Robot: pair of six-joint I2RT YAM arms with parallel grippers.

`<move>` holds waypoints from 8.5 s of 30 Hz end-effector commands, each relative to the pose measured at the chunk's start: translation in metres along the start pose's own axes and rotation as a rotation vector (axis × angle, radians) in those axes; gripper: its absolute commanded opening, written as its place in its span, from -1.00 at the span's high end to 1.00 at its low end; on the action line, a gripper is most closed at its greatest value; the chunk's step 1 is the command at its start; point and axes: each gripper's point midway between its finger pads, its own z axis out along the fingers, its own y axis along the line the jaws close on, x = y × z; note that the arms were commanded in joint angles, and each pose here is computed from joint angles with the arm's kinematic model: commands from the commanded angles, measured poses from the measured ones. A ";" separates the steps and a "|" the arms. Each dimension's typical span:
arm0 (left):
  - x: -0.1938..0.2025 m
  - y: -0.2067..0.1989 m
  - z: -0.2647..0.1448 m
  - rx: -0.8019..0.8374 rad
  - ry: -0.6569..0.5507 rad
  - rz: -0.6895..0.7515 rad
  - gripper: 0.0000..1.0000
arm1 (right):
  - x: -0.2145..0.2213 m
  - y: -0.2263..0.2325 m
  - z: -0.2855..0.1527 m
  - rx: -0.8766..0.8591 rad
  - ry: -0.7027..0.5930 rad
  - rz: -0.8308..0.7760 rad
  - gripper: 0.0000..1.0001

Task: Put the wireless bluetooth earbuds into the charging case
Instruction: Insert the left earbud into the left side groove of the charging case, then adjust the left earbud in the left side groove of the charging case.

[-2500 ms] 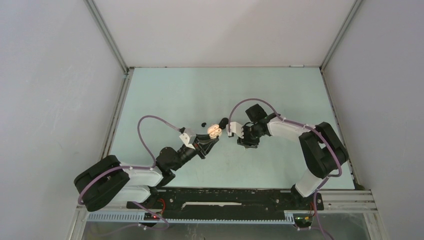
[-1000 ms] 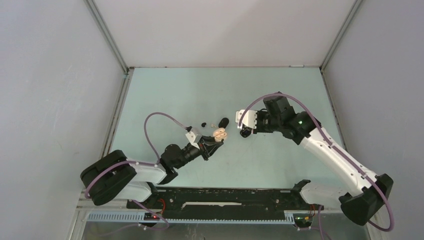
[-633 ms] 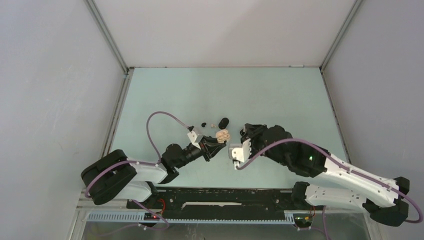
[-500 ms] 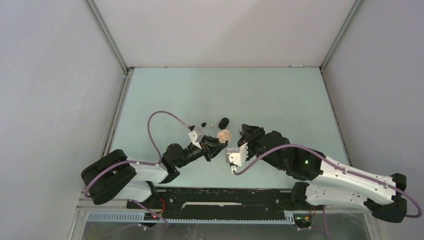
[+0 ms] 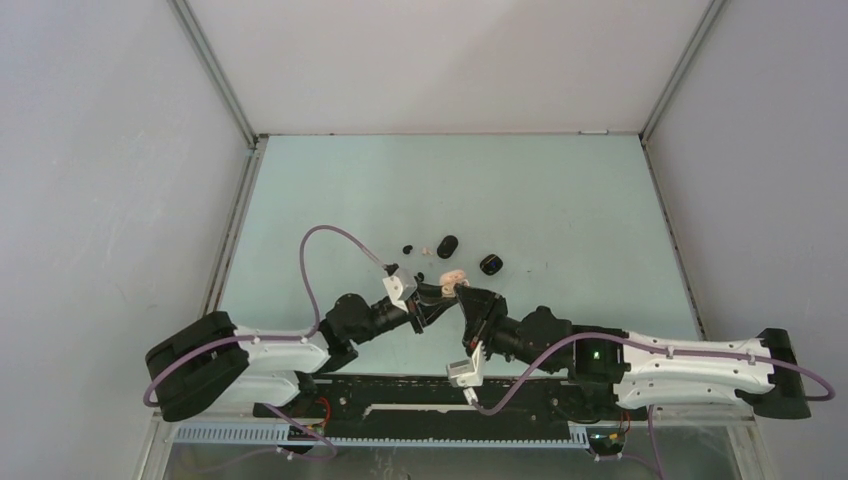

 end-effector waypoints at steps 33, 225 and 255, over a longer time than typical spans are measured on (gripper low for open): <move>-0.030 -0.012 -0.005 -0.023 -0.086 0.231 1.00 | -0.007 0.005 0.019 0.082 -0.011 -0.155 1.00; -0.008 -0.044 -0.002 0.241 -0.044 0.209 1.00 | 0.005 0.026 0.003 -0.897 -0.113 1.078 -0.25; -0.013 -0.045 -0.001 0.240 -0.056 0.200 1.00 | 0.002 0.022 0.013 -0.869 -0.038 1.019 -0.33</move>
